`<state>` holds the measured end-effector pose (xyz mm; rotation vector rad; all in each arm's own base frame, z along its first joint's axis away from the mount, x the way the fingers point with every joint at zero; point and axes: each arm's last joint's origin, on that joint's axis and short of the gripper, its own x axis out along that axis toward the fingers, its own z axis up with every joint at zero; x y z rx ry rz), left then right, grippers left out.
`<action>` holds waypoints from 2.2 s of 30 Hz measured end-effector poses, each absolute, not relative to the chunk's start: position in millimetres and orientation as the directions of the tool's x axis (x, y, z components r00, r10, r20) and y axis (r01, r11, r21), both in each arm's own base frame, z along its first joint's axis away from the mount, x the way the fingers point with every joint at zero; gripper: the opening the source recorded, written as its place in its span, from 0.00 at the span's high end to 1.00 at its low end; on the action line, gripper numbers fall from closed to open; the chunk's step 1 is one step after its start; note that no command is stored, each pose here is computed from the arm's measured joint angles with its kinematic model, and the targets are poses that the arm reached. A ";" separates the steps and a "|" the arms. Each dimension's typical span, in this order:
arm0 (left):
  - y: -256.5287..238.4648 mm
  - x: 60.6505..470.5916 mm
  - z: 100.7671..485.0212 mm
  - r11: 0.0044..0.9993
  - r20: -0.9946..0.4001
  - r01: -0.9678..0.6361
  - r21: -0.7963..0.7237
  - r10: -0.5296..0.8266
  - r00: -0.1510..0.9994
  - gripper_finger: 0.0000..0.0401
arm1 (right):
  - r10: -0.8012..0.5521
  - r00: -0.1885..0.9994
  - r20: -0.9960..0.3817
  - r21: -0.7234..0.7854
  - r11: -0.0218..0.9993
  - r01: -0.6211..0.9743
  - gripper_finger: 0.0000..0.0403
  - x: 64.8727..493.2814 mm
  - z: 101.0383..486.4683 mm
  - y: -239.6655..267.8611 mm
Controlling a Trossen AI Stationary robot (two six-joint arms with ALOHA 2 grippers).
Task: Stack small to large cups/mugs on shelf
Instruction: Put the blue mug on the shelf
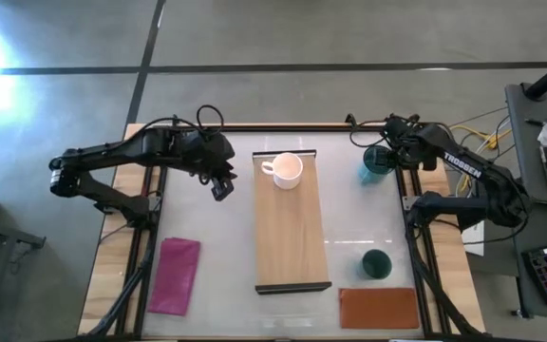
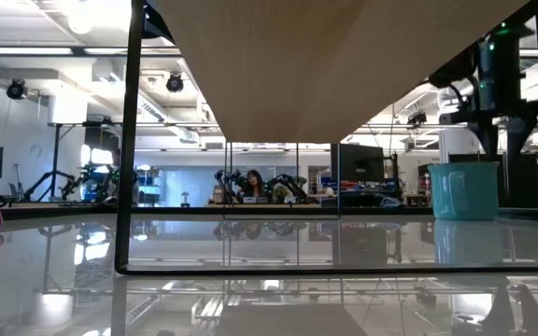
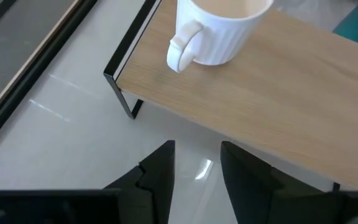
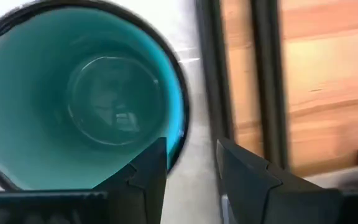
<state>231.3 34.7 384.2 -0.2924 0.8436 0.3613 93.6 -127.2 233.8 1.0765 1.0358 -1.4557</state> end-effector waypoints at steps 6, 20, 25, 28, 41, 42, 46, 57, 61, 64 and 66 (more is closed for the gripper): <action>34.8 232.1 383.2 0.900 -0.771 -0.422 -0.106 0.193 0.607 0.71 | -0.242 -0.054 -0.969 -0.014 -0.163 0.987 0.67 95.7 216.1 -130.2; 35.5 235.8 379.4 0.900 -0.782 -0.425 -0.099 0.194 0.593 0.71 | -0.276 -0.097 -0.956 -0.048 -0.177 0.983 0.67 92.0 200.6 -132.2; 35.7 236.0 379.2 0.899 -0.782 -0.427 -0.099 0.195 0.592 0.71 | -0.348 -0.073 -0.935 -0.042 -0.095 0.995 0.67 94.4 216.4 -143.0; 35.7 236.0 379.1 0.896 -0.782 -0.432 -0.103 0.196 0.592 0.71 | -0.362 -0.075 -0.929 -0.061 -0.051 0.997 0.67 94.1 218.2 -149.7; 36.3 235.8 379.2 0.870 -0.780 -0.478 -0.121 0.214 0.588 0.71 | -0.339 -0.142 -0.930 -0.197 0.133 0.971 0.67 96.3 203.2 -166.1; 36.5 235.8 379.2 0.868 -0.779 -0.482 -0.116 0.222 0.586 0.71 | -0.337 -0.144 -0.931 -0.200 0.139 0.970 0.67 96.0 203.2 -165.7; 37.0 235.7 379.1 0.865 -0.777 -0.492 -0.102 0.239 0.582 0.71 | -0.325 -0.124 -0.938 -0.167 0.110 0.980 0.71 95.8 204.2 -164.0; 37.5 235.9 376.2 0.862 -0.782 -0.498 -0.093 0.247 0.572 0.71 | -0.231 0.020 -0.973 0.018 0.013 1.000 0.94 105.9 207.9 -149.9; 37.5 236.1 372.3 0.862 -0.790 -0.499 -0.087 0.245 0.562 0.71 | -0.213 0.021 -0.977 0.023 -0.007 1.000 0.94 108.3 213.4 -133.2; 37.4 236.3 368.4 0.863 -0.798 -0.499 -0.082 0.243 0.551 0.71 | -0.205 0.010 -0.979 0.018 -0.038 0.999 0.94 109.1 218.2 -117.8; 37.4 236.0 366.0 0.864 -0.803 -0.497 -0.076 0.242 0.545 0.71 | -0.199 0.003 -0.980 0.015 -0.062 0.998 0.94 109.8 220.5 -107.2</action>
